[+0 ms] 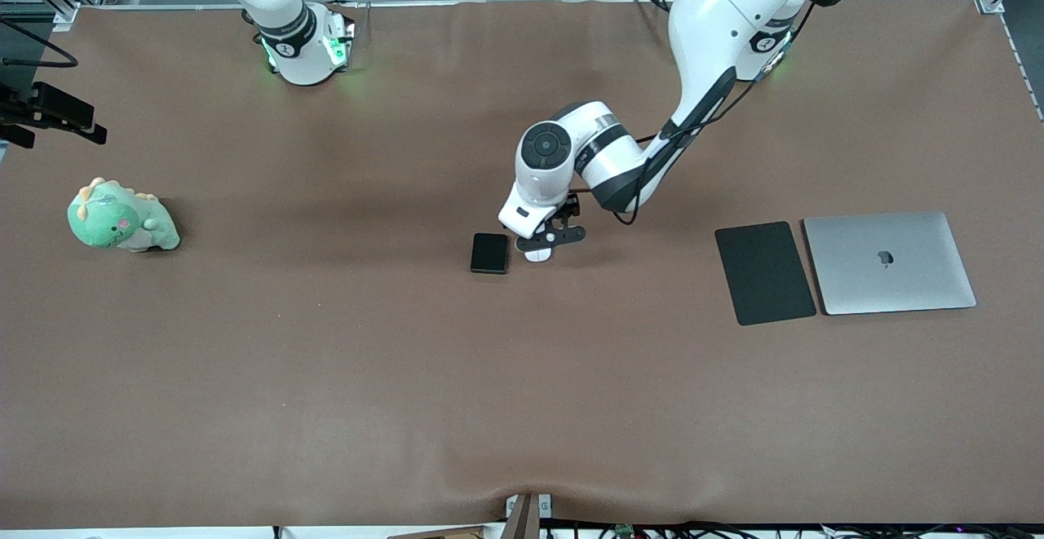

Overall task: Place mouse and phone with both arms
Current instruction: 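Lower the left gripper over the white mouse and close on it, then carry the mouse toward the mouse pad while the right gripper reaches the phone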

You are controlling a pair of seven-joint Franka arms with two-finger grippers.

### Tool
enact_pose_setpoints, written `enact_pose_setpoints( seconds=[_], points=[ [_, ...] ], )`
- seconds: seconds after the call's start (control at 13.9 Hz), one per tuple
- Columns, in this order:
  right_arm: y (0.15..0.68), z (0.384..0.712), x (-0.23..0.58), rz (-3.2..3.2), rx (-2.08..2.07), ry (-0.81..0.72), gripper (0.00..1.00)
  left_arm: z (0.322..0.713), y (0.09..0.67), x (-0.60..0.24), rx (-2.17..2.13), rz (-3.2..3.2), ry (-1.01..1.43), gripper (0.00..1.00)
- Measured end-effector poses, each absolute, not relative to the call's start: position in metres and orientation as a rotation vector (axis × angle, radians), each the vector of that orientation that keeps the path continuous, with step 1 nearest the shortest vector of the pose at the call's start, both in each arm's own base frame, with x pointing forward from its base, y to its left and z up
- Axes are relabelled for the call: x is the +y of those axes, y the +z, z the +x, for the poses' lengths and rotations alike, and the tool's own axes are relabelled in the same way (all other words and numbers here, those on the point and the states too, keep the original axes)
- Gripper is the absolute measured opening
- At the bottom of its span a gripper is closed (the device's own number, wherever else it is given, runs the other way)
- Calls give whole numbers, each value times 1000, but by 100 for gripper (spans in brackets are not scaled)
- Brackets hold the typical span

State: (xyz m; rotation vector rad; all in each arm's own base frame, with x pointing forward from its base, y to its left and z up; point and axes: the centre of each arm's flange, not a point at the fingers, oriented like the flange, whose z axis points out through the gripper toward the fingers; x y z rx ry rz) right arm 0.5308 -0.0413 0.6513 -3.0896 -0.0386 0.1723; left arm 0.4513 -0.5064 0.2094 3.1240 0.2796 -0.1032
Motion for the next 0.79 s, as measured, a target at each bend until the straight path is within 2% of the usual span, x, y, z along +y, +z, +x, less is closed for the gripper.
enact_pose_setpoints(
  seconds=[0.72, 0.79],
  points=[
    [651, 531, -40, -3090, -42, 171, 100, 452, 176, -507, 270, 3104, -77, 92],
    [651, 531, -39, -3090, -44, 171, 100, 452, 176, -507, 269, 3105, -77, 85]
  ],
)
